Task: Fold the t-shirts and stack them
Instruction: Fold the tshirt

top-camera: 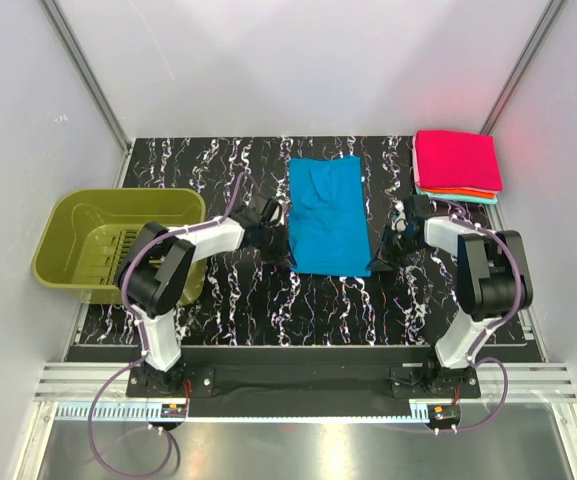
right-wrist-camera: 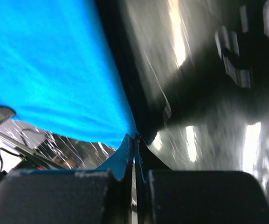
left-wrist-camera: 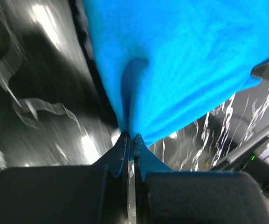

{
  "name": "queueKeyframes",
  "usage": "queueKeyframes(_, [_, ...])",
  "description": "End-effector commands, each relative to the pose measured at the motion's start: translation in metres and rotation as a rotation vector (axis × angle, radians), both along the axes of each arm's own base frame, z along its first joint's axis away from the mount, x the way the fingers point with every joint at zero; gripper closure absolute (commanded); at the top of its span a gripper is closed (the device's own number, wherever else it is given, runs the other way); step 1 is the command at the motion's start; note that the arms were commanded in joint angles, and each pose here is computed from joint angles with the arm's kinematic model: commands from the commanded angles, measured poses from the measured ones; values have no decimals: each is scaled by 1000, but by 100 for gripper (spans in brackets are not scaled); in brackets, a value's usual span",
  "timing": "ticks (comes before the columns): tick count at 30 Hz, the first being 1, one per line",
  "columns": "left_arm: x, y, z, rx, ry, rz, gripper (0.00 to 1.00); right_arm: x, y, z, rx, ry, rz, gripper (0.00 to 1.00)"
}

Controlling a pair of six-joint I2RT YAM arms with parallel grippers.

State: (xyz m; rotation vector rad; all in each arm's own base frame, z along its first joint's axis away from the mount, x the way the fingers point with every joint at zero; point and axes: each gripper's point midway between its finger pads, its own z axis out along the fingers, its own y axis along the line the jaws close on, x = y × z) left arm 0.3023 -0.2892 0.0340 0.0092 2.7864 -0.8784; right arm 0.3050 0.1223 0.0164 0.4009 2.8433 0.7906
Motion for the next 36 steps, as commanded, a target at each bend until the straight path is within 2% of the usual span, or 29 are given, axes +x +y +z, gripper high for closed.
queueKeyframes(1, [-22,10,4,57,3,39,100,-26,-10,-1,-57,18,-40,100])
queueKeyframes(3, [-41,12,3,63,25,38,92,-38,-10,0,-49,22,-44,97])
queueKeyframes(6, [-51,14,11,62,23,48,72,-44,-8,9,-34,0,-61,78])
queueKeyframes(9, [-47,19,30,79,-4,70,61,-40,-9,24,-30,-35,-92,72])
queueKeyframes(10, [-48,21,35,94,-11,57,59,-38,-11,28,-40,-45,-92,68])
queueKeyframes(12, [-32,18,53,100,-74,60,57,-30,-16,38,-74,-68,-100,67])
queueKeyframes(16, [-2,0,72,76,-154,9,57,1,-15,56,-82,-132,-73,67])
queueKeyframes(17, [3,-5,60,90,-132,-4,58,10,-13,59,-79,-147,-60,70])
queueKeyframes(18, [13,-16,70,52,-145,-21,60,25,-9,60,-65,-152,-44,71])
queueKeyframes(20, [22,-24,54,60,-116,-39,61,40,-6,59,-57,-168,-7,73])
queueKeyframes(21, [32,-30,59,47,-134,-39,61,54,-5,58,-53,-172,-1,75])
queueKeyframes(22, [38,-32,46,62,-117,-40,62,61,-4,57,-54,-178,13,75])
queueKeyframes(30, [99,-18,19,87,-120,27,65,111,10,26,-1,-154,56,79])
queueKeyframes(36, [125,-6,11,115,-146,56,66,128,-9,-6,-117,-143,-8,87])
